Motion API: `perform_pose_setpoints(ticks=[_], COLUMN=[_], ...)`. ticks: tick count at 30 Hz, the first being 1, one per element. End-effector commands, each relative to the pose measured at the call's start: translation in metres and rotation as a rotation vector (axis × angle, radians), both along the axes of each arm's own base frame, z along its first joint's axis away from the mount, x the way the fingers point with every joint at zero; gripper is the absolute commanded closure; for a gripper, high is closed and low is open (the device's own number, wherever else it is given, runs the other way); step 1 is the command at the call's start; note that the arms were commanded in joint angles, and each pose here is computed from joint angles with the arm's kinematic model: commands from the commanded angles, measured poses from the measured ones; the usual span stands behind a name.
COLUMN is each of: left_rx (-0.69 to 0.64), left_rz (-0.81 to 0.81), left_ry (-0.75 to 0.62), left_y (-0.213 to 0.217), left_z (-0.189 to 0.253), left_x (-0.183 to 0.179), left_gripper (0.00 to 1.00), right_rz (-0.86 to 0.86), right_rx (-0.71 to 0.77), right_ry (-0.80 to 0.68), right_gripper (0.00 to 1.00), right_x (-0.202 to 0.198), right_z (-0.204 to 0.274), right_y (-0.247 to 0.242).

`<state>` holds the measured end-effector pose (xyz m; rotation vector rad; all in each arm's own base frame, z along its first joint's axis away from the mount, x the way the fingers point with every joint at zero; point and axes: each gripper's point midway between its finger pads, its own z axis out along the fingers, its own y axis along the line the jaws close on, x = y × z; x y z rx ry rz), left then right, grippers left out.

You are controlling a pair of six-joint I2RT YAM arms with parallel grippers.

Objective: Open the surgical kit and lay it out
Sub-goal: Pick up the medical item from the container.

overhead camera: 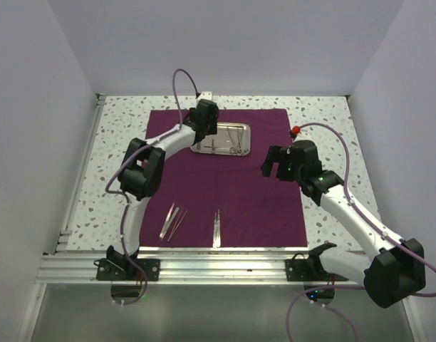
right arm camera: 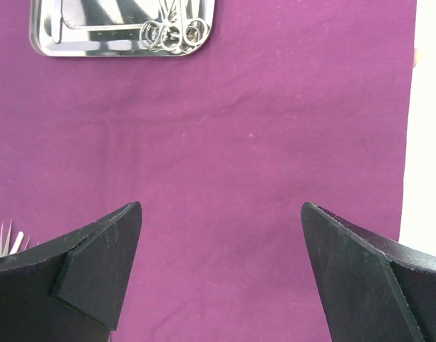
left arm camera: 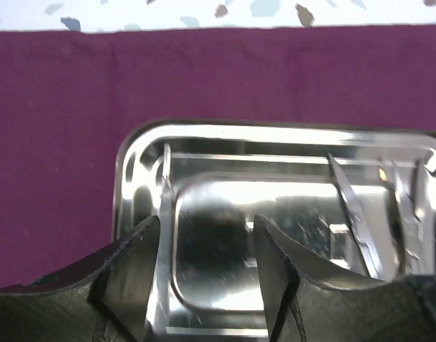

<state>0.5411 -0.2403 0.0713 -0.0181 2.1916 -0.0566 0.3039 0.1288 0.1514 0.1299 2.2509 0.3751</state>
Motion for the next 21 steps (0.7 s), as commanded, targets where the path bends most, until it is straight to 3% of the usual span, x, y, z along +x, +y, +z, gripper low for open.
perform_pose_setpoints(ticks=[1, 7, 12, 21], left_rx=[-0.029, -0.032, -0.017, -0.014], left_rz=[-0.074, -0.117, -0.127, -0.081], left_ry=[-0.045, 0.016, 0.040, 0.009], left_y=[0.007, 0.014, 0.015, 0.025], left_z=[0.017, -0.010, -0.027, -0.015], left_x=[0.038, 0.060, 0.056, 0.049], left_gripper=[0.41, 0.41, 0.43, 0.46], right_rz=[0.027, 0.025, 0.023, 0.019], right_rx=[0.034, 0.033, 0.027, 0.025], right_ry=[-0.025, -0.023, -0.016, -0.012], right_gripper=[0.02, 0.02, 0.02, 0.03], right_x=[0.002, 0.003, 0.004, 0.006], right_z=[0.007, 0.006, 0.003, 0.001], right_y=[0.008, 0.008, 0.008, 0.009])
